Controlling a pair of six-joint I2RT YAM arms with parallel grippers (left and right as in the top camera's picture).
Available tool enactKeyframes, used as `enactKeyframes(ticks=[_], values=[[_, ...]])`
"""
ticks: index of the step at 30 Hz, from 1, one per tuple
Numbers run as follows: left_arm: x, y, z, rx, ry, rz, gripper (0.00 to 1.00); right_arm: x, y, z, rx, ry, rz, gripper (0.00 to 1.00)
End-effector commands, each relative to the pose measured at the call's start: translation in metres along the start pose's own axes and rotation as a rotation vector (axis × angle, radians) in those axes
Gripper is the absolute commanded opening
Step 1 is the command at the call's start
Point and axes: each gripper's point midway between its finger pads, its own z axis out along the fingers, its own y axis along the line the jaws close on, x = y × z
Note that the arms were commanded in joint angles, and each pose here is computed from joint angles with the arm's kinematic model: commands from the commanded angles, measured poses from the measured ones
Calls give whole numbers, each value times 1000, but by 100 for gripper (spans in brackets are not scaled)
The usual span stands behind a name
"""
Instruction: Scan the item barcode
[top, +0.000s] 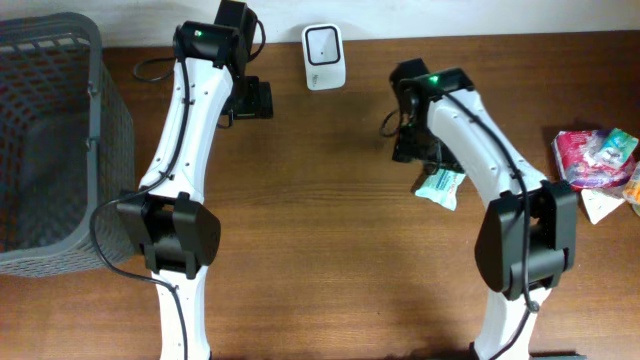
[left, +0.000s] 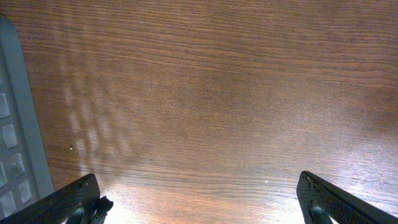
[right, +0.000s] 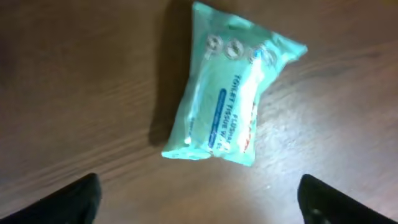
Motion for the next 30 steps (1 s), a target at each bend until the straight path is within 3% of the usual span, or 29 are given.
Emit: enactKeyframes(ticks=[1,5,8,10,12,15,18,22,30], values=[[-2,0,1,-6,-5,-9,99,2,-7,5,-224,160,11,99],[-2,0,1,-6,-5,-9,99,1,-14,-3,-534,255,-91,98],[-2,0,1,-6,-5,-9,99,-1,-28,-1,-551,277,-61,99],[-2,0,1,-6,-5,-9,99,2,-26,-1,-549,281,-69,88],[-2,0,1,-6,-5,-9,99,4,-18,-3,-543,277,-95,85],[-2,0,1,-6,-5,-9,99,2,-14,5,-361,222,-49,79],[-2,0,1,-6,-5,-9,99,-6,-29,10,-57,93,73,79],[-2,0,1,-6,-5,-9,99,-11,-24,8,179,-85,159,79],[-2,0,1,-6,-5,-9,99,-7,4,56,311,-115,103,79]])
